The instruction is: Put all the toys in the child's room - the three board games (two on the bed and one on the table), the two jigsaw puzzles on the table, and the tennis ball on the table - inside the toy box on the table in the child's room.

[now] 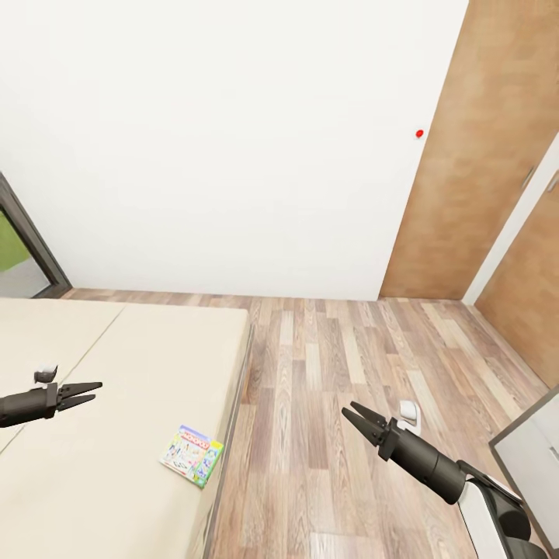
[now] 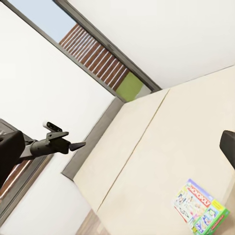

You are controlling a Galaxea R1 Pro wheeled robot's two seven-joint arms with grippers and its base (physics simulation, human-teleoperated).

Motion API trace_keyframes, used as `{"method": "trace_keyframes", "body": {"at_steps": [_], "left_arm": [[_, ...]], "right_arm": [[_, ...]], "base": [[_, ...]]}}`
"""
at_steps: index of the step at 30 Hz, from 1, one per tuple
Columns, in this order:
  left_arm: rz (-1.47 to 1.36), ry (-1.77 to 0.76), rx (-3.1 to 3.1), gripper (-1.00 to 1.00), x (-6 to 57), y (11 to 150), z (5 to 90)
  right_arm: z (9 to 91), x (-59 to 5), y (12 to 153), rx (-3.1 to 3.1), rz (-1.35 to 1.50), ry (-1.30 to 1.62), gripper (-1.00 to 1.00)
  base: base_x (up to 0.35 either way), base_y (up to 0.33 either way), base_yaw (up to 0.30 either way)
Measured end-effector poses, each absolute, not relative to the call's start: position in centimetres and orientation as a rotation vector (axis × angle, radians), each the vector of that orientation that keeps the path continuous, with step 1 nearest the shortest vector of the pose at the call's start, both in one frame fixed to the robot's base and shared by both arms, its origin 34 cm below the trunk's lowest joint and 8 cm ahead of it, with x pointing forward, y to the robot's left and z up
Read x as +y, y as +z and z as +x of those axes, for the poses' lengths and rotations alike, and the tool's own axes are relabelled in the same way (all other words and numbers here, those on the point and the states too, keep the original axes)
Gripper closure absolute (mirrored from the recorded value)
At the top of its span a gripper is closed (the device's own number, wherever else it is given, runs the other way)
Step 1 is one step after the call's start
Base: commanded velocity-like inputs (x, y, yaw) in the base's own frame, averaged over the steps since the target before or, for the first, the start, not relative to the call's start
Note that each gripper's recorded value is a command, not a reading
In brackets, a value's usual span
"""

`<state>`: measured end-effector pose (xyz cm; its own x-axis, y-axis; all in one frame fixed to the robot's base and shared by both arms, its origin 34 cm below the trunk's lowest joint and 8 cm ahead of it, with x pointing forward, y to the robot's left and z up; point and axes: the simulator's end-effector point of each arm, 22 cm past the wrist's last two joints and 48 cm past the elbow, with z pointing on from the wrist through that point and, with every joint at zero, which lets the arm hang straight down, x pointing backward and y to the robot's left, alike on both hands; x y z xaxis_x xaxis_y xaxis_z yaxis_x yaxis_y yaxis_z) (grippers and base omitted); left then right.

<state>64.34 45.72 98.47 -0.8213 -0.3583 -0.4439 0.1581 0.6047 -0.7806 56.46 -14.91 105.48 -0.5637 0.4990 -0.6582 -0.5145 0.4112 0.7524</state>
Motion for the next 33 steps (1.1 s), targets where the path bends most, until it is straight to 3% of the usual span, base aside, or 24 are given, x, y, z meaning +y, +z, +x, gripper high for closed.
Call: {"method": "trace_keyframes", "body": {"at_steps": [16, 33], "left_arm": [[-0.138, -1.178, 2.231, -1.00, 45.3, 99.8, 64.4], [-0.122, -1.177, 2.210, -1.00, 45.2, 101.0, 64.5]], "right_arm": [[56.3, -14.9, 106.6, 1.692, -0.030, 1.326, -1.00], [56.2, -14.9, 107.7, 1.672, -0.045, 1.322, -1.00]], "base": [[0.000, 0.000, 0.023], [0.000, 0.000, 0.101]]}}
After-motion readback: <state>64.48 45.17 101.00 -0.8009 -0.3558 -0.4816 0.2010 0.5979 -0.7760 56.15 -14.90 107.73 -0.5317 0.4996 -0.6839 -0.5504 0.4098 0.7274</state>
